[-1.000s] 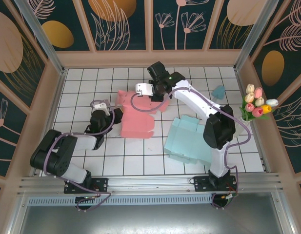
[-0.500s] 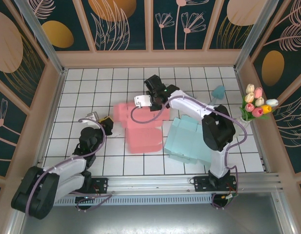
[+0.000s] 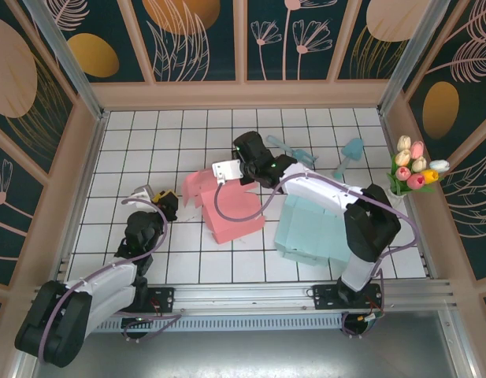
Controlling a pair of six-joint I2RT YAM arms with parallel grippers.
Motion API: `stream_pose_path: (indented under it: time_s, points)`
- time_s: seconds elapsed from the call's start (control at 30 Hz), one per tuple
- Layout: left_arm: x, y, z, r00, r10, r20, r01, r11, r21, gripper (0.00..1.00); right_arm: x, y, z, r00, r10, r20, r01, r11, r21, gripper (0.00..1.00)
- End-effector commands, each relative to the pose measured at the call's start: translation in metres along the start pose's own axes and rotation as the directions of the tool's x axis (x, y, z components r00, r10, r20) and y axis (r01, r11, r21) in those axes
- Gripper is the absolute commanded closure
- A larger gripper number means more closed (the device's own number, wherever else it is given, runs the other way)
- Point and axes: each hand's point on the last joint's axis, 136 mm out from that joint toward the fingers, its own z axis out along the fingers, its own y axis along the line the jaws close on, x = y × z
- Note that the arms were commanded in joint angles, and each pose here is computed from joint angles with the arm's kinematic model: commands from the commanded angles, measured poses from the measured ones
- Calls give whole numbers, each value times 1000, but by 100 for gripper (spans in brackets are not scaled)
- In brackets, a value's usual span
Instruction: Fold the paper box
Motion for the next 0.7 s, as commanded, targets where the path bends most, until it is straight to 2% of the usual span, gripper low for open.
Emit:
stream_pose_path:
  time_s: [0.0,0.3,0.5,0.67]
  points:
    - [-4,-3,-4,999,23,29,-24,999,27,63,-6,-20,-10,1000,-24,14,22,986,167,100]
    - [6,5,-3,1000,26,12,-26,1000,8,62,-1,-7,-13,1000,-22,16,16,944,330,100]
    - [19,2,1,999,27,-36,-26,999,37,62,9,11,-9,1000,4,3,-4,940,342,100]
    - [25,-11,6,996,55,-71,-48,993,107,60,13,29,-6,1000,-15,9,11,947,322,100]
